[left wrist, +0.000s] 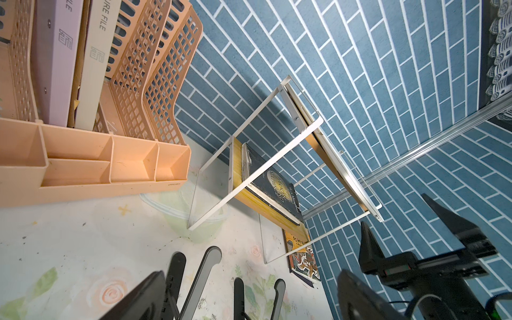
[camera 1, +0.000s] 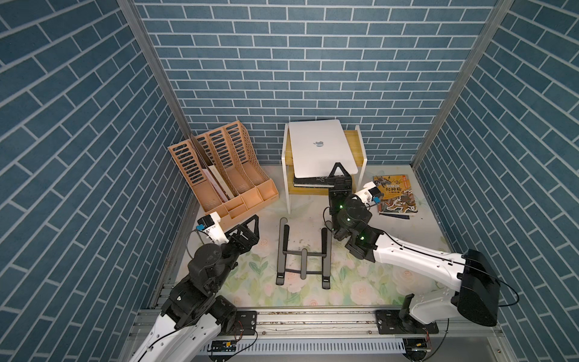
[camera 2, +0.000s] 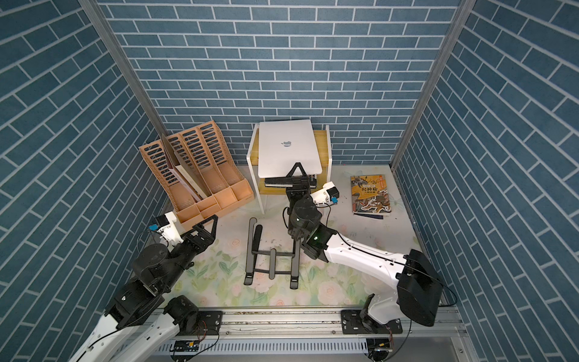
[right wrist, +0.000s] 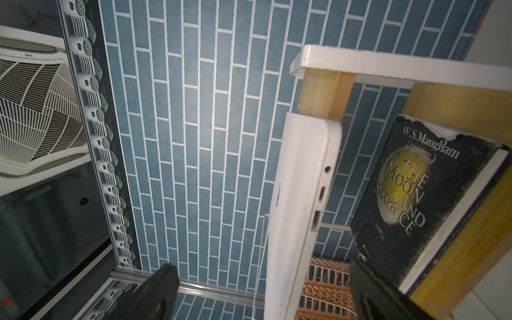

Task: Close the laptop lid and set it aside
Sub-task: Place the laptop on the shelf, then reset both arms

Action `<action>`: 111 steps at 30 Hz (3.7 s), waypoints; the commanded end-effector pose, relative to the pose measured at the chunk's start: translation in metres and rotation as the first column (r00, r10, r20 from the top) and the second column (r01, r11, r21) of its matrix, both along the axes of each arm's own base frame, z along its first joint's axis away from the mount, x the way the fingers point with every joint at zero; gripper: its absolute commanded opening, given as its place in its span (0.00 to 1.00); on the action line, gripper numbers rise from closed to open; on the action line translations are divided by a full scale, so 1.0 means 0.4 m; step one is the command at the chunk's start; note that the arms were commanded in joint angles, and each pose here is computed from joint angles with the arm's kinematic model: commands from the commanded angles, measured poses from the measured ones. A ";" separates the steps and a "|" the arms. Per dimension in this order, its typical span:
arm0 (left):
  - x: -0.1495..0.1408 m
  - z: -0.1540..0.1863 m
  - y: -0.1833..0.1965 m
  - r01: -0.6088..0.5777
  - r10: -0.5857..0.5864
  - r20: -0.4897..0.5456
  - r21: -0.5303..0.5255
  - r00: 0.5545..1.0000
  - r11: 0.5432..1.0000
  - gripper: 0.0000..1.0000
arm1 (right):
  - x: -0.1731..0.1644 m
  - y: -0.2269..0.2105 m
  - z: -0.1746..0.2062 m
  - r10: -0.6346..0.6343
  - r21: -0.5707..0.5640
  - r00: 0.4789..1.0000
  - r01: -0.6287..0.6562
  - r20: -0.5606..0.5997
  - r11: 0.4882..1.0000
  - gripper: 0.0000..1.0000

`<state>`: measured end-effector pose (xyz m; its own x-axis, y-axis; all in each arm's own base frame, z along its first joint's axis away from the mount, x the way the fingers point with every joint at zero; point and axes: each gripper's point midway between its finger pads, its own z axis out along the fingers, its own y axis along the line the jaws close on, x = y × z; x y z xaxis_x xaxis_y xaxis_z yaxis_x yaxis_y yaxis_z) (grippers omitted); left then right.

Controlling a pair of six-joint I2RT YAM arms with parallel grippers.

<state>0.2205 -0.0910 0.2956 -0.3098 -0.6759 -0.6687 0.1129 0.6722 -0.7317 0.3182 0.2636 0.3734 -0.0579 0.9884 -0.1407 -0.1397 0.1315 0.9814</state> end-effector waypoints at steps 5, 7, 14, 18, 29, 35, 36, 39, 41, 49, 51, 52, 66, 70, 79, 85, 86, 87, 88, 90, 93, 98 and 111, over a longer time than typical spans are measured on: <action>0.019 0.016 -0.013 0.007 -0.010 0.051 0.068 0.999 0.998 1.00 | -0.102 -0.073 -0.001 0.112 -0.198 0.993 -0.101 0.044 0.975 1.00; 0.026 0.017 -0.020 0.015 -0.021 0.065 0.097 0.998 0.995 0.99 | -0.131 -0.110 -0.012 0.123 -0.276 0.990 -0.100 0.067 0.956 1.00; 0.062 0.003 -0.022 -0.023 0.011 0.067 0.183 0.998 0.983 1.00 | -0.224 -0.270 -0.074 0.100 -0.592 0.988 -0.009 0.122 0.806 1.00; 0.085 -0.015 -0.006 -0.081 0.066 0.070 0.239 0.995 0.968 1.00 | -0.249 -0.350 -0.125 0.044 -0.677 0.995 0.027 0.088 0.735 1.00; 0.140 -0.107 0.088 -0.337 0.314 0.125 0.402 0.941 0.851 1.00 | -0.260 -0.516 -0.201 -0.267 -0.910 0.952 0.240 0.152 0.337 1.00; 0.172 -0.136 0.089 -0.357 0.329 0.153 0.538 0.932 0.763 1.00 | -0.224 -0.538 -0.209 -0.326 -0.947 0.929 0.247 0.172 0.205 1.00; 0.175 -0.139 0.095 -0.377 0.341 0.171 0.548 0.924 0.747 1.00 | -0.216 -0.545 -0.211 -0.337 -0.950 0.924 0.253 0.180 0.184 1.00; 0.174 -0.146 0.122 -0.445 0.389 0.225 0.567 0.893 0.693 0.99 | -0.189 -0.561 -0.220 -0.356 -0.952 0.911 0.274 0.211 0.137 1.00; 0.172 -0.142 0.144 -0.490 0.429 0.251 0.575 0.868 0.655 1.00 | -0.164 -0.576 -0.232 -0.377 -0.956 0.901 0.274 0.216 0.106 1.00; 0.181 -0.218 0.265 -0.598 0.614 0.249 0.652 0.749 0.466 1.00 | -0.050 -0.627 -0.318 -0.423 -0.979 0.892 0.198 0.158 0.050 1.00; 0.193 -0.241 0.281 -0.596 0.629 0.230 0.655 0.743 0.464 1.00 | -0.028 -0.654 -0.348 -0.451 -0.984 0.881 0.174 0.140 0.034 1.00; 0.201 -0.252 0.282 -0.589 0.625 0.225 0.659 0.748 0.468 1.00 | -0.019 -0.666 -0.364 -0.462 -0.987 0.878 0.161 0.129 0.030 1.00; 0.267 -0.372 0.297 -0.521 0.600 0.199 0.738 0.775 0.429 1.00 | 0.024 -0.759 -0.469 -0.496 -0.987 0.864 0.140 0.085 0.074 1.00; 0.282 -0.360 0.301 -0.539 0.571 0.220 0.692 0.791 0.480 1.00 | 0.042 -0.745 -0.492 -0.463 -0.990 0.883 0.121 0.074 0.072 1.00; 0.318 -0.376 0.332 -0.511 0.566 0.172 0.684 0.806 0.520 1.00 | 0.079 -0.703 -0.551 -0.373 -0.997 0.927 0.060 0.038 0.047 1.00; 0.314 -0.352 0.319 -0.500 0.495 0.249 0.724 0.832 0.475 1.00 | 0.104 -0.681 -0.582 -0.330 -1.000 0.944 0.013 0.004 0.025 1.00; 0.303 -0.346 0.321 -0.520 0.496 0.274 0.712 0.824 0.471 1.00 | 0.109 -0.679 -0.583 -0.326 -1.000 0.945 0.009 -0.001 0.027 1.00; 0.295 -0.345 0.324 -0.538 0.497 0.291 0.693 0.818 0.479 1.00 | 0.112 -0.678 -0.586 -0.324 -1.000 0.946 0.002 -0.007 0.026 1.00; 0.292 -0.355 0.326 -0.542 0.493 0.296 0.683 0.818 0.489 1.00 | 0.115 -0.678 -0.587 -0.323 -1.000 0.946 -0.001 -0.010 0.028 1.00; 0.302 -0.353 0.307 -0.529 0.442 0.320 0.677 0.838 0.512 1.00 | 0.119 -0.678 -0.588 -0.323 -1.000 0.946 -0.005 -0.014 0.028 1.00; 0.318 -0.372 0.313 -0.493 0.426 0.283 0.678 0.859 0.545 1.00 | 0.119 -0.677 -0.587 -0.319 -1.000 0.948 -0.002 -0.012 0.031 1.00; 0.332 -0.390 0.318 -0.477 0.415 0.271 0.681 0.869 0.556 1.00 | 0.110 -0.674 -0.608 -0.295 -1.000 0.955 0.006 -0.001 0.024 1.00; 0.338 -0.394 0.327 -0.476 0.430 0.252 0.676 0.867 0.563 1.00 | 0.117 -0.683 -0.605 -0.295 -0.999 0.955 0.001 -0.014 0.052 1.00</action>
<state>0.3540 0.0379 0.1321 -0.0721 -0.0315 -0.9969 -0.3262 0.9453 -0.0063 0.3645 -0.0091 0.1257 -0.1212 -0.0678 -0.9903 0.1579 0.9836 -0.0867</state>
